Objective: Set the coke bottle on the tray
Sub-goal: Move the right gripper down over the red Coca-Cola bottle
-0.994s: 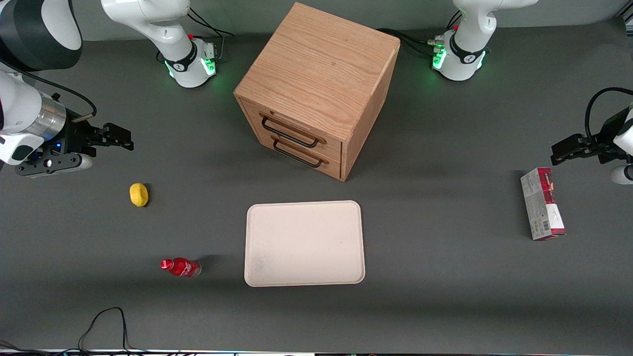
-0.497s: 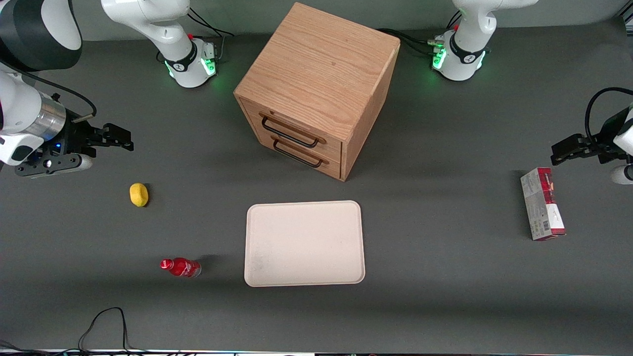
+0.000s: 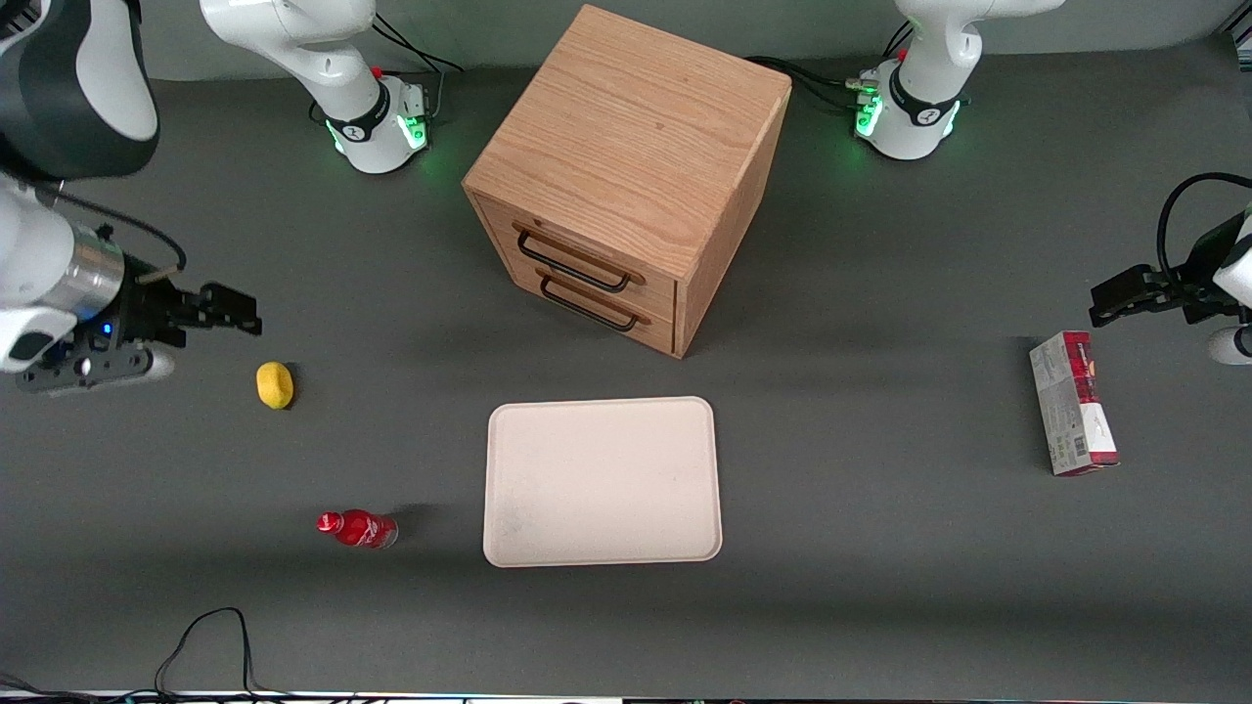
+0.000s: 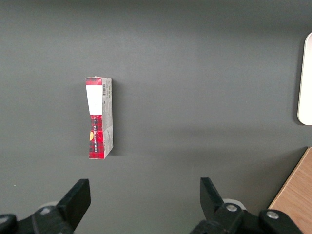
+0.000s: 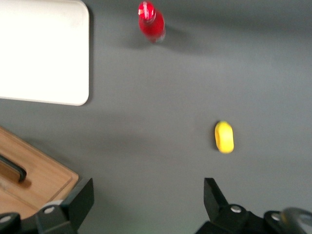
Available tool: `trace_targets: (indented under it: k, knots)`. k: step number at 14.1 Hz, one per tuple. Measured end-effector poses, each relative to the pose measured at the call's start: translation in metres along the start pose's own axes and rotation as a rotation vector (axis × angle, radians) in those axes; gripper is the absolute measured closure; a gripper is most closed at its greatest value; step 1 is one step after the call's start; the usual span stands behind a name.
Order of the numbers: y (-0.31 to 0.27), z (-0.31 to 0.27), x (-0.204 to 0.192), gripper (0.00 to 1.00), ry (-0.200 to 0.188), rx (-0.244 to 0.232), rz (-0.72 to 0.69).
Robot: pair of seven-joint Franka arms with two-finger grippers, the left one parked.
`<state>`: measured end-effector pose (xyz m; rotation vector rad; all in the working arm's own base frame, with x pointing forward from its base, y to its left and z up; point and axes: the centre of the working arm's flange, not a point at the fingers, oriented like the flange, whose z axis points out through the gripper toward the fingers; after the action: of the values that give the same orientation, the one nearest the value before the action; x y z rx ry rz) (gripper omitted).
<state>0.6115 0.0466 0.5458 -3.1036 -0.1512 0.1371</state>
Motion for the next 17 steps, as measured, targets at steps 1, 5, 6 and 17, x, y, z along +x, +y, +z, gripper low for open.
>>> trace_targets:
  k: [1, 5, 6, 17]
  knots:
    - [0.0, 0.008, 0.019, 0.0, -0.001, 0.0, 0.003]
    - [0.003, 0.051, 0.097, 0.0, 0.019, 0.0, 0.008]
    - [0.0, 0.068, 0.116, 0.0, 0.022, 0.002, 0.017]
    - [-0.025, 0.169, 0.179, 0.0, 0.099, -0.025, 0.009]
